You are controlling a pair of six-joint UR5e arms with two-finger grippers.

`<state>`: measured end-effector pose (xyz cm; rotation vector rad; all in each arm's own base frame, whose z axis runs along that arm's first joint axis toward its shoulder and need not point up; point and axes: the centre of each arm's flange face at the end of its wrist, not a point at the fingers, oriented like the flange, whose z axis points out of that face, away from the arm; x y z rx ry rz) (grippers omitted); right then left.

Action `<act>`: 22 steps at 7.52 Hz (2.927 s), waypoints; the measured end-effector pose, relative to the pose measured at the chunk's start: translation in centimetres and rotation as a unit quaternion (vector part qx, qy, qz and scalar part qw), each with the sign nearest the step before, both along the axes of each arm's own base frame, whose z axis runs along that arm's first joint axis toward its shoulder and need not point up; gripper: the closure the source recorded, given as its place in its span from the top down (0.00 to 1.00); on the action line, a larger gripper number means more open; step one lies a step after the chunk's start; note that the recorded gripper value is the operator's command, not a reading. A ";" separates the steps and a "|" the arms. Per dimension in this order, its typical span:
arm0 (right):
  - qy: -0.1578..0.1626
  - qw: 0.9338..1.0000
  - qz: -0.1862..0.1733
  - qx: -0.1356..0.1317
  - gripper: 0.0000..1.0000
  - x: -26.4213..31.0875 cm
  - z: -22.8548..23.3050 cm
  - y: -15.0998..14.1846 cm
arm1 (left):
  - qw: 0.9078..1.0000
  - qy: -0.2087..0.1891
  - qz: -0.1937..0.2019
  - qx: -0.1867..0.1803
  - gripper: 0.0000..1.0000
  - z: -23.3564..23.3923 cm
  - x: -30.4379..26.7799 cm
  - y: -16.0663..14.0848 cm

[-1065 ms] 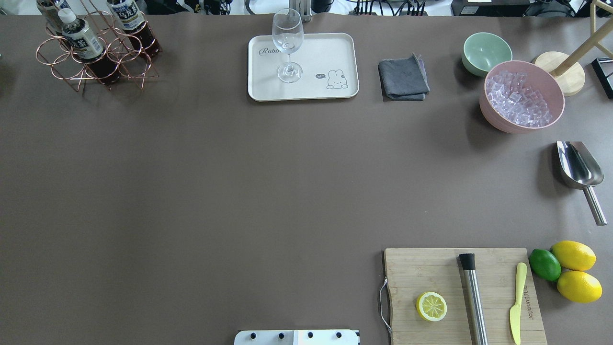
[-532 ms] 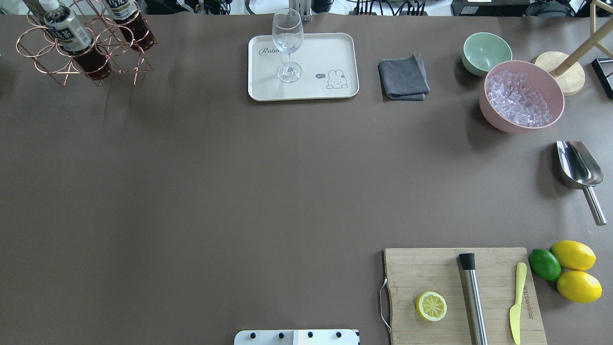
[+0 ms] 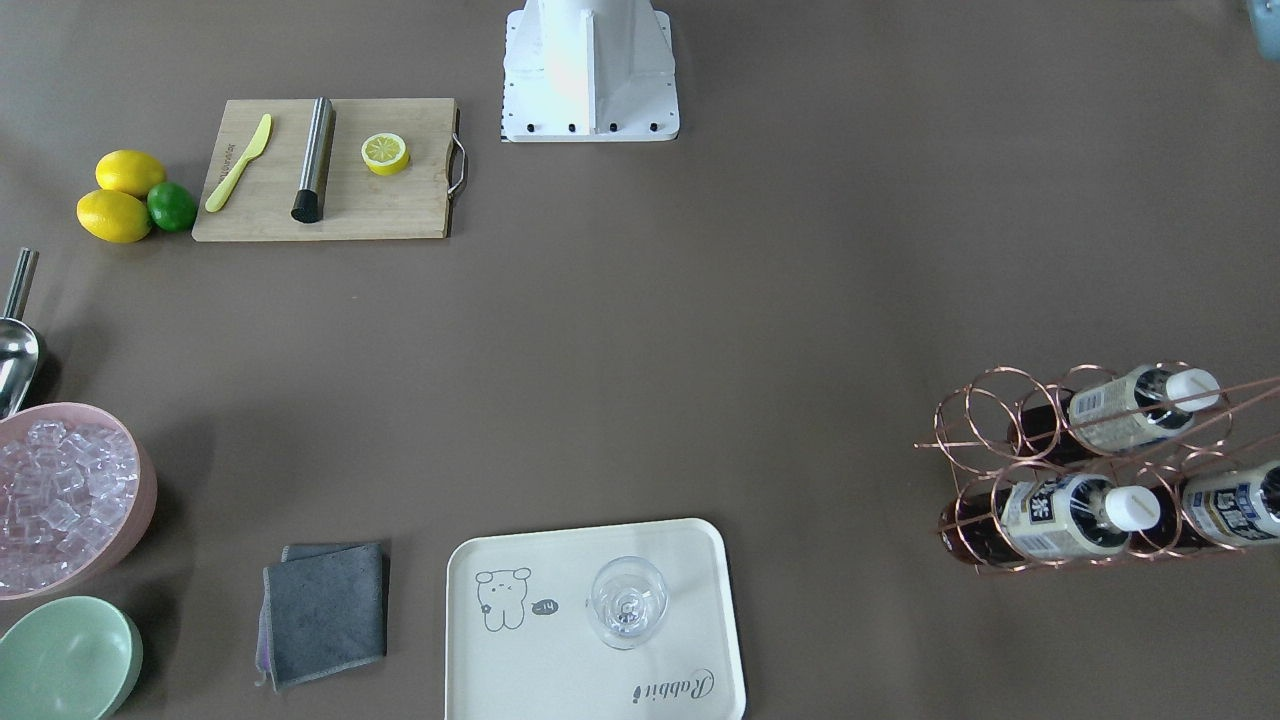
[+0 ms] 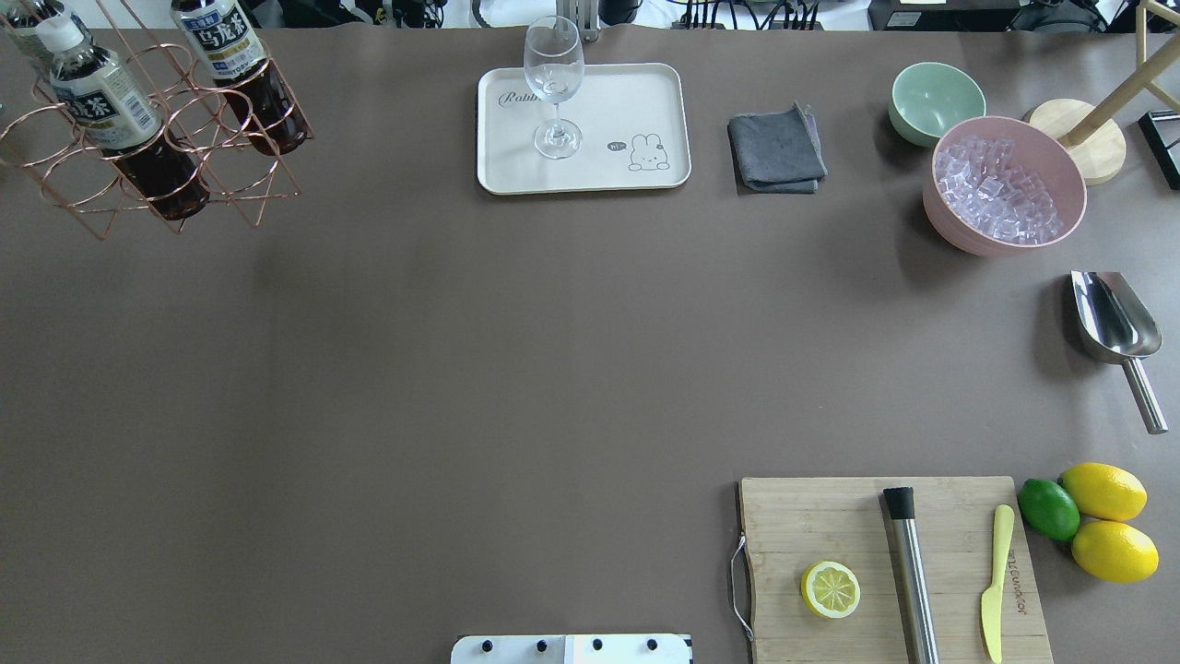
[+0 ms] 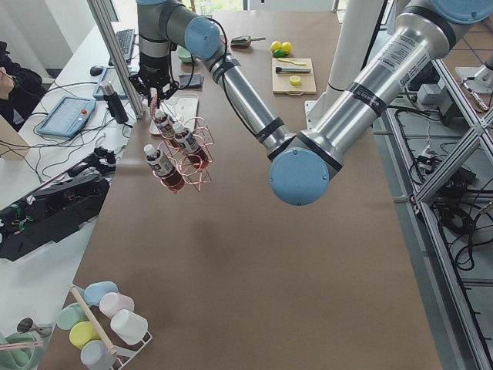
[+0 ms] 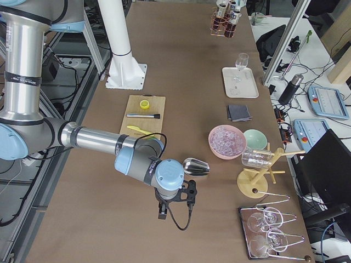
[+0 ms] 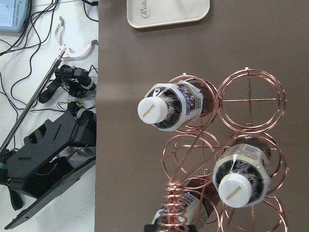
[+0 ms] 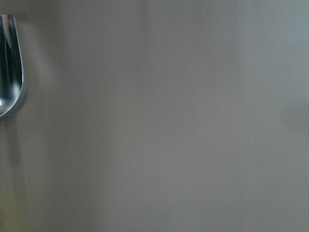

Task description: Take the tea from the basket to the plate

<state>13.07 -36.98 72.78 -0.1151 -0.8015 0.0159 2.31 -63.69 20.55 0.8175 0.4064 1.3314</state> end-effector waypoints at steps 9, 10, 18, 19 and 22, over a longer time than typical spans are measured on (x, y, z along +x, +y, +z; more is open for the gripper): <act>-0.013 1.000 0.025 0.006 1.00 1.5 -0.2 0.4 | 0.984 0.140 0.036 -0.102 0.00 -14.4 21.6 15.5; -0.015 1.000 0.017 0.015 1.00 1.0 -0.8 -0.3 | 0.982 0.147 0.047 -0.107 0.00 -16.8 24.8 17.1; -0.052 0.999 0.007 -0.002 0.99 -13.6 -14.3 -6.7 | 0.973 0.170 0.111 -0.107 0.00 -21.5 37.1 22.6; -0.075 0.996 0.031 -0.030 0.99 -15.9 -17.9 -8.0 | 0.973 0.170 0.117 -0.107 0.00 -21.3 37.8 23.0; -0.117 0.987 0.059 -0.096 0.99 -25.2 -30.3 -12.4 | 0.971 0.173 0.124 -0.105 0.00 -20.9 39.4 22.8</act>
